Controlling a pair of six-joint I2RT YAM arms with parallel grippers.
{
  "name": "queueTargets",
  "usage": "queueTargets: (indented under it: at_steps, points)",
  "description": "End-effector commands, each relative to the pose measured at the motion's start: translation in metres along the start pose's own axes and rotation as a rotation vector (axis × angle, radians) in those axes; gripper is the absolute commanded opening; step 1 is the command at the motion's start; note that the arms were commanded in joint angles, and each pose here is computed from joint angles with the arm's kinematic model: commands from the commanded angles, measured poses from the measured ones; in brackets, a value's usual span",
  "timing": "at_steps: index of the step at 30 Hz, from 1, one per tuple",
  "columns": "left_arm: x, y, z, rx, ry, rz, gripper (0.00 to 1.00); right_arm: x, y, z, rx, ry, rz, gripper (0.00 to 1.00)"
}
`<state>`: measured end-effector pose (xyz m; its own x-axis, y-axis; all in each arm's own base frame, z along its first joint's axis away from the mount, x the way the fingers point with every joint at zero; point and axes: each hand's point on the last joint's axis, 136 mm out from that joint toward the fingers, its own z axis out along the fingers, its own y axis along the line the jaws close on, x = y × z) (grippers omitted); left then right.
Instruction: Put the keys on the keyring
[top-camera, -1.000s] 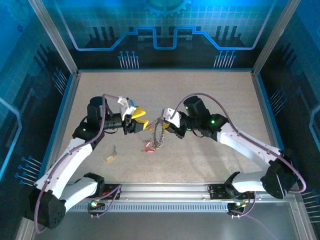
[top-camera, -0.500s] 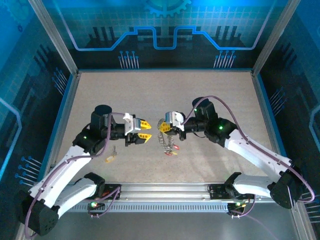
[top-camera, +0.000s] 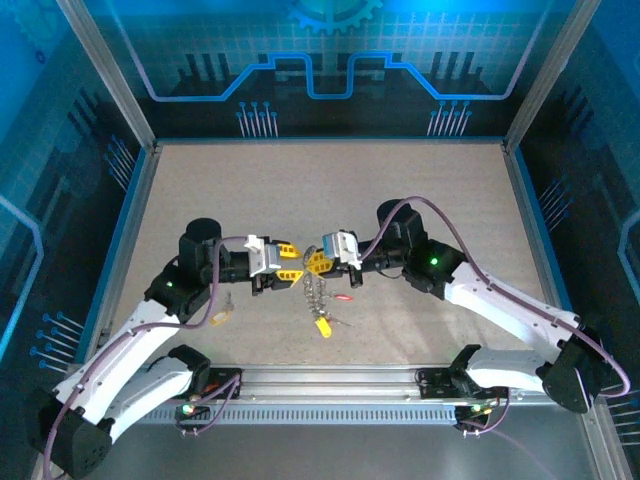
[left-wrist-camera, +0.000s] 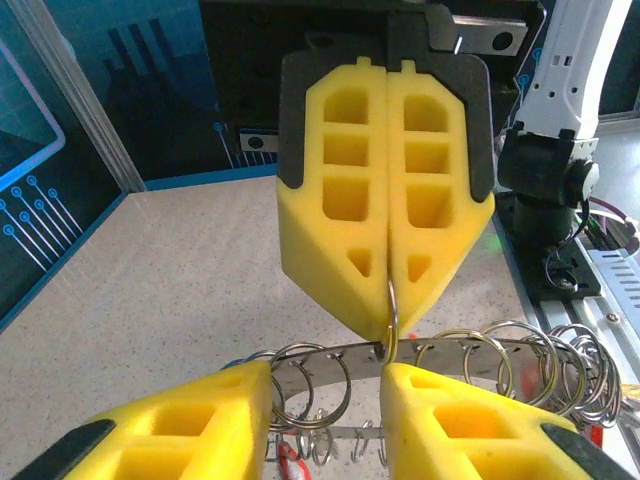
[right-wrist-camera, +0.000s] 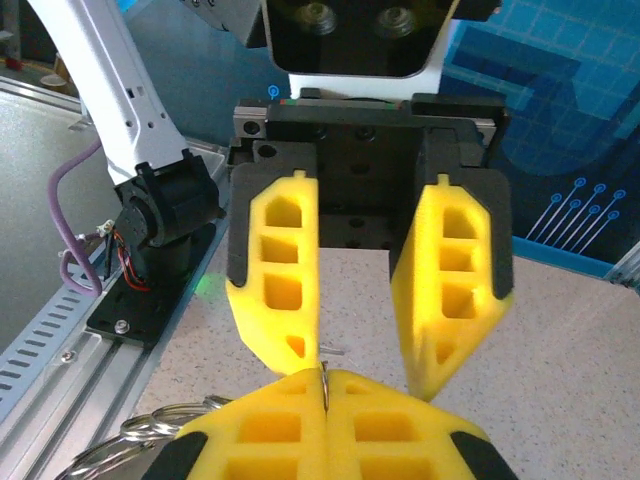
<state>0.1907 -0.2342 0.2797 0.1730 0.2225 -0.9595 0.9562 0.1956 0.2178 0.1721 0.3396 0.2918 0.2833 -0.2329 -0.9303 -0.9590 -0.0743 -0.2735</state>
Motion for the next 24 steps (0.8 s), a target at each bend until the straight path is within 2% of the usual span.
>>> queueTargets:
  at_steps: [1,14,19,24]
  points:
    - [-0.0092,-0.0011,-0.0005,-0.005,-0.041,0.028,0.33,-0.0182,-0.0026,0.0034,0.016,-0.065,-0.039,0.0]
    - [-0.0146,-0.0075,-0.0014,0.032,-0.064,0.022,0.32,-0.0134,-0.0059,0.0023,0.059,-0.053,-0.04,0.0]
    - [-0.0135,-0.0061,-0.0011,0.027,-0.055,0.02,0.25,-0.0183,-0.0043,0.004,0.06,-0.071,-0.049,0.0]
    - [-0.0076,-0.0057,-0.0001,0.025,-0.033,0.019,0.22,-0.0214,-0.0056,0.004,0.078,-0.085,-0.056,0.0]
